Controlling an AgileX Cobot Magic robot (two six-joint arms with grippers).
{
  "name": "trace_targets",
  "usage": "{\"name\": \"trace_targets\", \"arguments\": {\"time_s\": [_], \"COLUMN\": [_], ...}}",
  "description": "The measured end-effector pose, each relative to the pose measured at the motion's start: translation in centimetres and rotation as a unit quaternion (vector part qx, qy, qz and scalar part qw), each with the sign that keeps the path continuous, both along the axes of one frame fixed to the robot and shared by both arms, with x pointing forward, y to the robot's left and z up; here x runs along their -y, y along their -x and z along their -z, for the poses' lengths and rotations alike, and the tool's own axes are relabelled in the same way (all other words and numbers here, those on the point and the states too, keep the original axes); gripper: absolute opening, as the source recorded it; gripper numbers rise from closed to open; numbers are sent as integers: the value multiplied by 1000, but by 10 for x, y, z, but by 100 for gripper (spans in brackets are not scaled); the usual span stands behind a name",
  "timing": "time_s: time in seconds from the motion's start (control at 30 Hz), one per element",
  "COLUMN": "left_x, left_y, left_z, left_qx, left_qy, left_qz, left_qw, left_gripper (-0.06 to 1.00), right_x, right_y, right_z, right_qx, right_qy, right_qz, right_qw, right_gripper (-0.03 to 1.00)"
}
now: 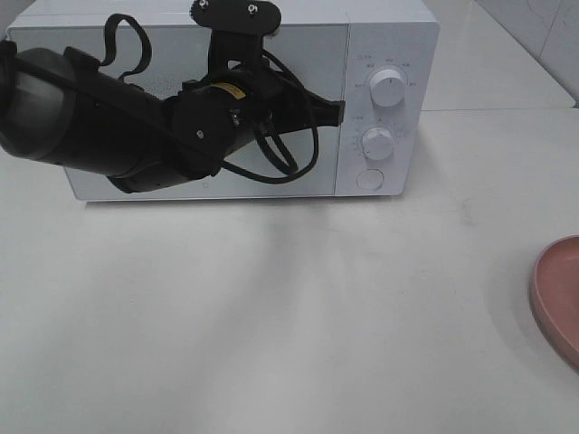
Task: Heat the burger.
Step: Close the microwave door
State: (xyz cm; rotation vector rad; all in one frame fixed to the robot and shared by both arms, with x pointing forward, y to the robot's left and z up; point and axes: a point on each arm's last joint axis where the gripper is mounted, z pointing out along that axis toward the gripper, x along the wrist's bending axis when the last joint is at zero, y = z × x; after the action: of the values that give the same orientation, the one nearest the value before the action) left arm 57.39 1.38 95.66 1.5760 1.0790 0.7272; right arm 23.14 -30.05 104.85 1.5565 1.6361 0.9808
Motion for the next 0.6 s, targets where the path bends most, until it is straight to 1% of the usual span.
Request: {"name": "trace_targets", "arguments": {"time_s": [0.1, 0.37, 0.5, 0.6], "left_x": [4, 7, 6, 3], "left_y": [-2, 0, 3, 13], "left_z": [1, -3, -7, -10], "left_qx": [-14, -28, -25, -21], "left_qy": [-5, -12, -13, -23], "left_qz": [-1, 9, 9, 12], "left_qw": [1000, 999, 1000, 999], "left_gripper": [0, 0, 0, 0], "right_x": [0, 0, 0, 0], "right_y": [0, 0, 0, 0], "right_z": [0, 0, 0, 0], "right_qx": [0, 0, 0, 0], "right_qy": [0, 0, 0, 0], "right_qz": [0, 0, 0, 0], "right_qw": [1000, 1000, 1000, 1000], "right_gripper": [76, 76, 76, 76]}}
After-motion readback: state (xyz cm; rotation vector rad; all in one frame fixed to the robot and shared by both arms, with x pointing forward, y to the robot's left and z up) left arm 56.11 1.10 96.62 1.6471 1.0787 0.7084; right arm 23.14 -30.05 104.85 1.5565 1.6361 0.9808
